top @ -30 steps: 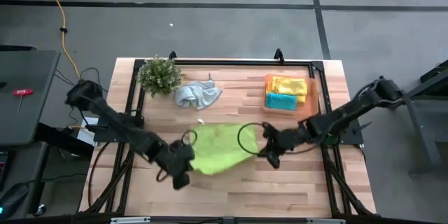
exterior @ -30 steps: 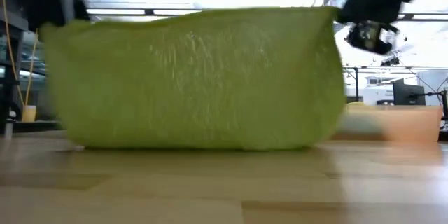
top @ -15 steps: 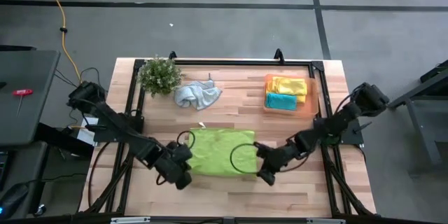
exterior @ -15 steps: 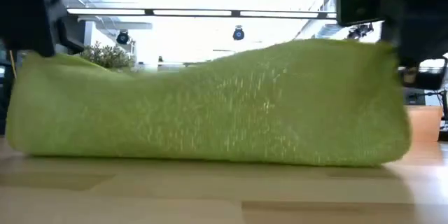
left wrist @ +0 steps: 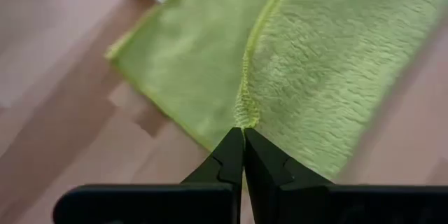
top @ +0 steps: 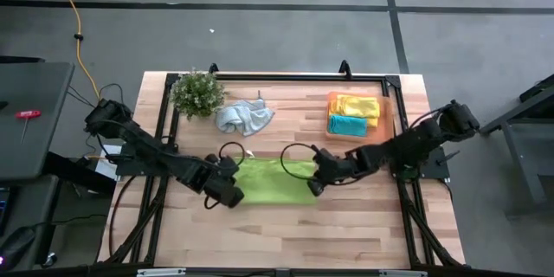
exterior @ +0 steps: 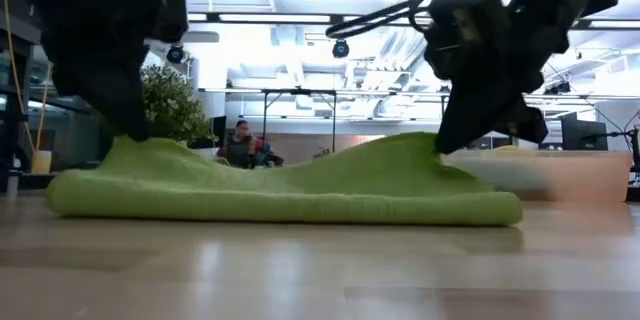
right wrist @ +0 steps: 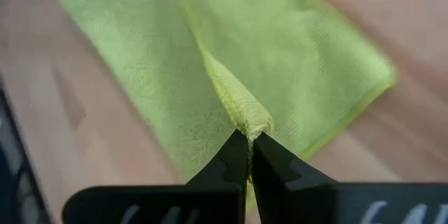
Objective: Fold microfiber towels
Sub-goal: Fold the green microfiber cloth
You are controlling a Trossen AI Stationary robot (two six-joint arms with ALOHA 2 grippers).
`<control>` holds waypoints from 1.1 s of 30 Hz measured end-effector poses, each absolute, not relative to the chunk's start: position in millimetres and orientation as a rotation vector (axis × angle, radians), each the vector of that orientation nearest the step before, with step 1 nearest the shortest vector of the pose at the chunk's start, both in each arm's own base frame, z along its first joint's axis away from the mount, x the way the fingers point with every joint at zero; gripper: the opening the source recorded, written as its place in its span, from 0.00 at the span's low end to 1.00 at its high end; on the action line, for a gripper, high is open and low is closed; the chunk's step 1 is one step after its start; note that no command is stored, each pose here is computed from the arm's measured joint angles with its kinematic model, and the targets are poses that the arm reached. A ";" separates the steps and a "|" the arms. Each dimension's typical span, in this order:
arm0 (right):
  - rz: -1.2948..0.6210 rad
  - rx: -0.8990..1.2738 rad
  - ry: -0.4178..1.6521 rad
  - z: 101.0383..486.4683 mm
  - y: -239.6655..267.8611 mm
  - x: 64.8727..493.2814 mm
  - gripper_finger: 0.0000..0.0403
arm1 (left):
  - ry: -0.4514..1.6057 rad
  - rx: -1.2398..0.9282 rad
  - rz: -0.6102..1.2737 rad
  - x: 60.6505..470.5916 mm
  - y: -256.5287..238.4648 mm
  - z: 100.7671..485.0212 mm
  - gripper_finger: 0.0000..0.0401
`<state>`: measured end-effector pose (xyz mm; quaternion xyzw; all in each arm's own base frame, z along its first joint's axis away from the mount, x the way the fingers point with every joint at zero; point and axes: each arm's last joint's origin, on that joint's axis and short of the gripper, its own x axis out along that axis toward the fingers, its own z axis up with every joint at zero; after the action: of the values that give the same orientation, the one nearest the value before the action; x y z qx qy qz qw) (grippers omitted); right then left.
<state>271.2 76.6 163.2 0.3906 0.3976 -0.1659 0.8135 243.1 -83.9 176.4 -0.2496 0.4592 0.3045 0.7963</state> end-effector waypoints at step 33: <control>-0.463 0.851 0.923 157.0 56.6 267.5 0.00 | 0.940 -0.442 0.785 243.0 -46.8 160.6 0.08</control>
<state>267.5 56.6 157.0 0.3947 0.4279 -0.2148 0.7842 243.0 -46.8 160.6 -0.2055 0.4374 0.3653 0.7956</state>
